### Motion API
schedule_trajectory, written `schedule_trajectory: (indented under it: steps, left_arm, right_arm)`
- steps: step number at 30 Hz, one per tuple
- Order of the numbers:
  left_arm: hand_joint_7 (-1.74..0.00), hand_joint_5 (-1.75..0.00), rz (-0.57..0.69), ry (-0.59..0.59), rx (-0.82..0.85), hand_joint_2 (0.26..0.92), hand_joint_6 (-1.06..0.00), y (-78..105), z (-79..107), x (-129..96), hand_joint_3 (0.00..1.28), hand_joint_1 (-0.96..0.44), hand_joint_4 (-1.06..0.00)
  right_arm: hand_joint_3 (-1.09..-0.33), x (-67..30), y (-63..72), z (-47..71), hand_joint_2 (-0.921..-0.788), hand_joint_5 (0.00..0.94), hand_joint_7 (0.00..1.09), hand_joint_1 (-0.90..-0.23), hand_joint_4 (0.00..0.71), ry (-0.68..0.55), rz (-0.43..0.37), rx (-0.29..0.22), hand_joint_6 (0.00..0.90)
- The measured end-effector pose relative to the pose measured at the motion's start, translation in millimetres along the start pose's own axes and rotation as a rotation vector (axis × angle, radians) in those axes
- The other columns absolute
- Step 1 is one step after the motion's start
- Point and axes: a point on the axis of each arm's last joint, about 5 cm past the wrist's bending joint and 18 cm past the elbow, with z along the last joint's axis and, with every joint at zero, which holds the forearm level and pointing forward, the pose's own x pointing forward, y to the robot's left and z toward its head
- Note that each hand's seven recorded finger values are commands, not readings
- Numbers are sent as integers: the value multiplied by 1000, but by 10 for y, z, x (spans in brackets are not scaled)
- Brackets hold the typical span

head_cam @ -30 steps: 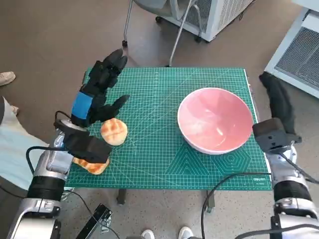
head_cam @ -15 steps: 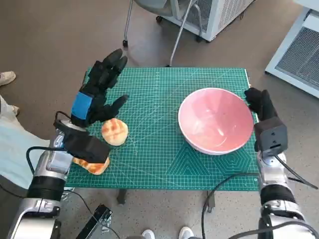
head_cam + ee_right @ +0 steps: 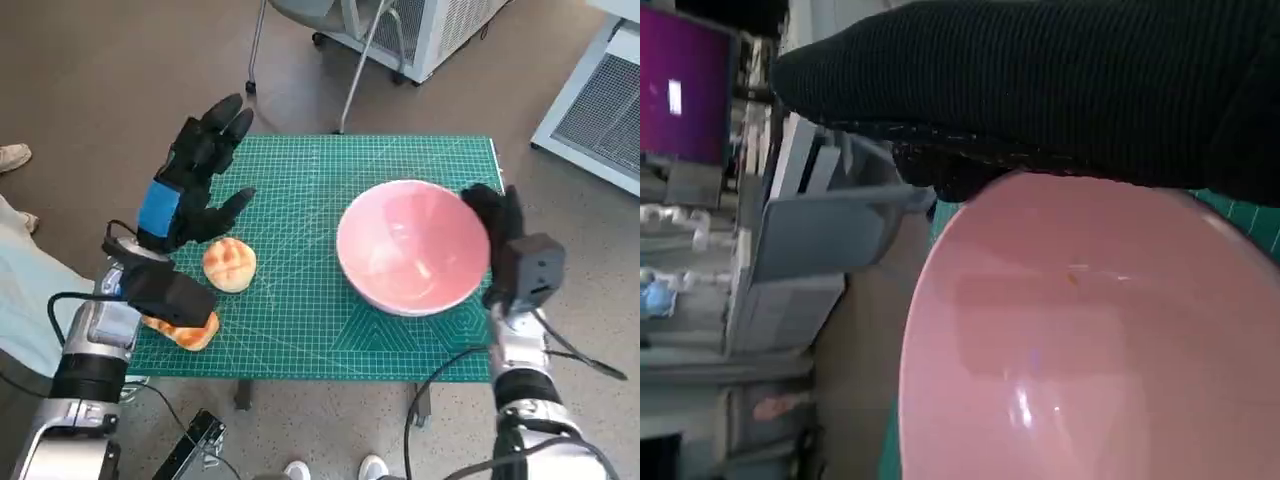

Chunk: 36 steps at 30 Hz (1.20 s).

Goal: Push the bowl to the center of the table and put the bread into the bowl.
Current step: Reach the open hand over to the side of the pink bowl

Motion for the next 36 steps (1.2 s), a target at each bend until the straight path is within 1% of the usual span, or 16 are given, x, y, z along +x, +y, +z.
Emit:
schedule_trajectory:
  steps: [8, 11, 12, 15, 17, 23, 25, 28, 34, 36]
  left_arm:
    - [-506, -2, 8, 10, 11, 921, -6, 29, 3, -46, 275, -456, -225]
    - [-522, -3, 11, 12, 18, 921, -1, 46, 6, -66, 271, -449, -228]
    - [-525, -3, 12, 13, 20, 921, 0, 52, 5, -73, 269, -445, -227]
    - [-531, -4, 15, 17, 27, 921, 1, 67, 4, -87, 266, -443, -230]
    - [-535, -4, 16, 19, 34, 921, 1, 77, 7, -98, 264, -442, -231]
    - [-541, -5, 21, 23, 45, 921, 1, 98, 25, -129, 262, -431, -232]
    - [-542, -4, 24, 27, 48, 921, 1, 103, 32, -138, 260, -426, -232]
    - [-544, -3, 27, 31, 50, 921, 1, 107, 42, -151, 259, -421, -230]
    - [-551, -2, 38, 37, 57, 921, 1, 129, 64, -190, 255, -416, -228]
    - [-554, -2, 37, 39, 59, 921, 1, 137, 69, -214, 253, -415, -228]
  right_arm:
    - [-644, 66, 169, 75, -921, 1, 545, -617, 338, -19, 55, 26, 110]
    - [-649, 91, 219, 107, -921, 2, 550, -619, 340, -24, 67, 33, 105]
    - [-666, 102, 236, 122, -921, 1, 552, -623, 339, -25, 71, 36, 99]
    - [-663, 133, 287, 165, -921, 1, 563, -626, 337, -29, 80, 51, 95]
    - [-662, 151, 325, 189, -921, 0, 567, -632, 333, -28, 83, 72, 93]
    - [-660, 197, 438, 250, -921, 0, 575, -643, 322, -13, 87, 159, 88]
    - [-660, 210, 475, 269, -921, 0, 576, -637, 314, -6, 89, 188, 85]
    - [-663, 227, 518, 296, -921, 0, 578, -614, 304, -2, 94, 220, 81]
    - [-666, 259, 554, 356, -921, 0, 588, -611, 297, -13, 105, 225, 81]
    - [-666, 271, 541, 382, -921, 0, 593, -613, 295, -26, 107, 206, 80]
